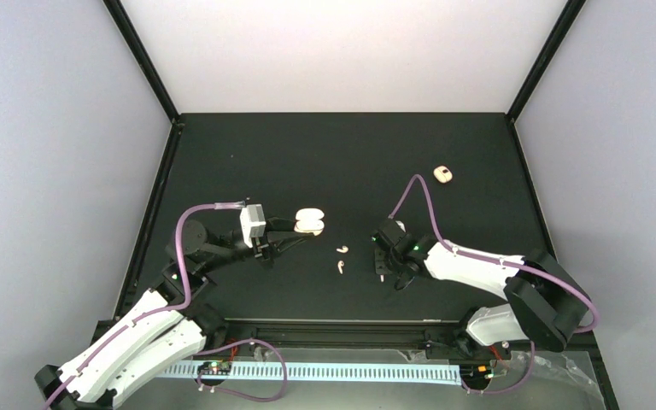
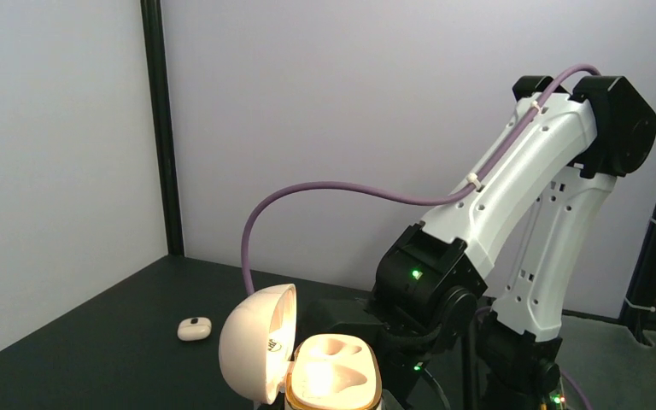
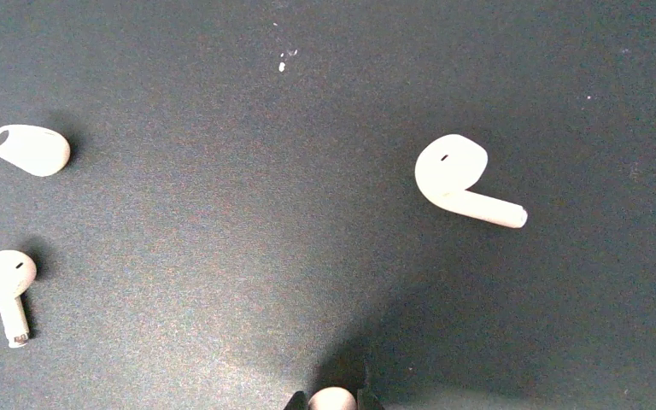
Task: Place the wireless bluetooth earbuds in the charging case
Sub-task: Pick up the earbud from the center of the board.
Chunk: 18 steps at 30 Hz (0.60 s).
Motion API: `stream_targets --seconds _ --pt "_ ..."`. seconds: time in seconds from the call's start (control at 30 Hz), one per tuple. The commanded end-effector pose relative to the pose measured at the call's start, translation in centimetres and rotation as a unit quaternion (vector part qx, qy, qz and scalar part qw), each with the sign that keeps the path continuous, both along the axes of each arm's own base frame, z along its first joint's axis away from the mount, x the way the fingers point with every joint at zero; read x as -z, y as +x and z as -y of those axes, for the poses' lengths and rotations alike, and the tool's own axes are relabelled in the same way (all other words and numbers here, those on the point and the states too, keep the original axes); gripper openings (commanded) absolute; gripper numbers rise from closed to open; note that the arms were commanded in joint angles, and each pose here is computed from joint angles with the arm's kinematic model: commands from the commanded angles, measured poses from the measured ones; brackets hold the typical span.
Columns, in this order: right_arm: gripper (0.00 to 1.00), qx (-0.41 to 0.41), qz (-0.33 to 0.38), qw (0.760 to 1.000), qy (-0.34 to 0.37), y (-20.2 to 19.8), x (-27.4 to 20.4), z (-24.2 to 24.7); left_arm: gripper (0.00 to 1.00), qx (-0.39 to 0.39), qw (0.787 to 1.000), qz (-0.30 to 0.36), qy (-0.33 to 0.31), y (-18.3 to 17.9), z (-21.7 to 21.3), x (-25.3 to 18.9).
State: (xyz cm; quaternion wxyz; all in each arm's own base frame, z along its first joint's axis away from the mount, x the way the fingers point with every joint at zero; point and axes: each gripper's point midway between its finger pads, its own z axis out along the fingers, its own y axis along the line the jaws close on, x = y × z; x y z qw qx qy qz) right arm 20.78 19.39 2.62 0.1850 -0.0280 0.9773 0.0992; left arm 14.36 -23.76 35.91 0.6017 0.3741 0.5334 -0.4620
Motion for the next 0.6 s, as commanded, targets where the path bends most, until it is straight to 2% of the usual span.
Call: stream_targets --seconds 0.0,0.23,0.37,0.57 --pt "0.1 0.005 0.001 1.0 -0.006 0.0 -0.6 0.1 0.02 -0.004 1.0 0.013 -0.012 -0.3 -0.3 -0.9" --pt "0.07 0.007 0.013 1.0 0.001 0.6 -1.7 -0.3 0.02 -0.004 1.0 0.011 -0.01 -0.2 -0.2 -0.7" --pt "0.01 0.009 0.02 1.0 0.004 1.0 -2.3 -0.5 0.02 -0.005 1.0 0.011 -0.009 -0.2 -0.2 -0.7" --pt "0.01 0.01 0.042 0.999 0.018 1.8 -4.3 -1.0 0.02 -0.007 1.0 0.009 -0.006 -0.1 -0.1 -0.5"
